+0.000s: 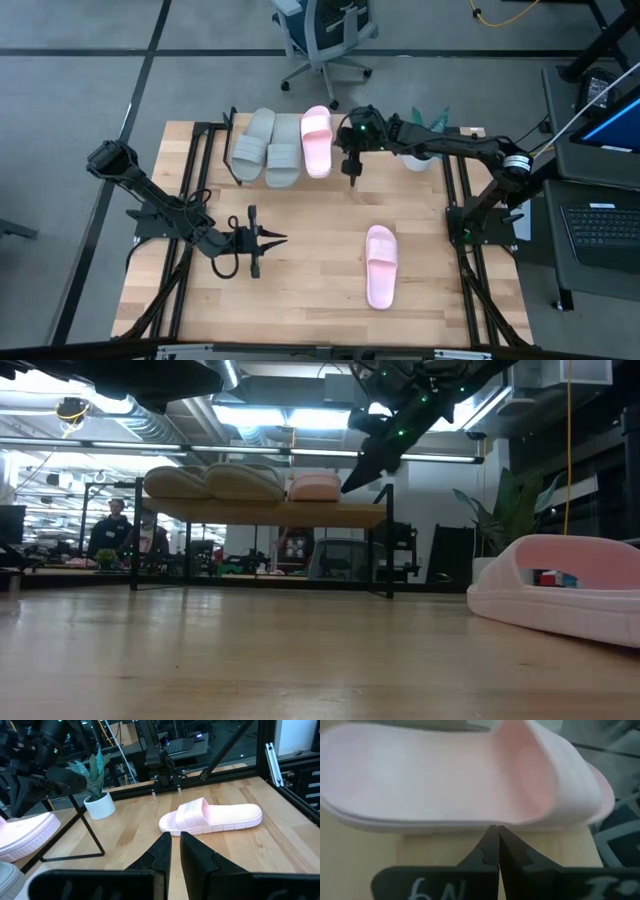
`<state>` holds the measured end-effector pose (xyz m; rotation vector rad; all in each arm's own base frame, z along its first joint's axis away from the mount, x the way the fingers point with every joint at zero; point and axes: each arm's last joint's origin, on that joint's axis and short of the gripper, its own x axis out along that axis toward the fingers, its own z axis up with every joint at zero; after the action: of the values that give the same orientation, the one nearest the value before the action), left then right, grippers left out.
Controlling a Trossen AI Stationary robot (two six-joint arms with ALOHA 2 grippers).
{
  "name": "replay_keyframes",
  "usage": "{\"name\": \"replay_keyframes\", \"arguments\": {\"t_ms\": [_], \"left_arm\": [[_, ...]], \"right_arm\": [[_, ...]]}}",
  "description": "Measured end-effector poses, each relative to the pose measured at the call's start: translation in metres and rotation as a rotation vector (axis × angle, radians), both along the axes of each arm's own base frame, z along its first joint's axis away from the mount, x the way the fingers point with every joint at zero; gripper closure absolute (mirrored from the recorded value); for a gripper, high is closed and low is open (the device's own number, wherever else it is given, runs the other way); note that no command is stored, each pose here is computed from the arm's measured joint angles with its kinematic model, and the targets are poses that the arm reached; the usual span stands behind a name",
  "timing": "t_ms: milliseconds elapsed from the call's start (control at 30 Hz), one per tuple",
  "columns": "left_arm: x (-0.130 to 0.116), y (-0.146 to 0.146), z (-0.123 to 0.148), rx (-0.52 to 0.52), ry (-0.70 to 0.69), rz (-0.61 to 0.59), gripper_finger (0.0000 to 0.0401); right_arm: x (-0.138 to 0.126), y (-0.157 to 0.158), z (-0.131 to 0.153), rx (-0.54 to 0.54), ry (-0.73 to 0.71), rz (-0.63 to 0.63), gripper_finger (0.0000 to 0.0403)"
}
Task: Pick and place slides into the shelf
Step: Put the pink slipper on the shelf
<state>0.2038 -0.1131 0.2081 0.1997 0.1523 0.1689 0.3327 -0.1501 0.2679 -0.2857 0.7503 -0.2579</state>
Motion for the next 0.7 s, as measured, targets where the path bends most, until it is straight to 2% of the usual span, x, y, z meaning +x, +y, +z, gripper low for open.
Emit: {"name": "replay_keyframes", "arguments": {"t_ms": [533, 700], "left_arm": [[0.0, 0.0, 0.0, 0.007, 0.002, 0.0, 0.0367], [0.0, 0.0, 0.0, 0.006, 0.001, 0.0, 0.0367]], "right_arm": [[0.002, 0.0, 0.005, 0.003, -0.053, 0.035, 0.0403], [-0.008, 0.005, 0.022, -0.012, -0.082, 0.036, 0.0403]]}}
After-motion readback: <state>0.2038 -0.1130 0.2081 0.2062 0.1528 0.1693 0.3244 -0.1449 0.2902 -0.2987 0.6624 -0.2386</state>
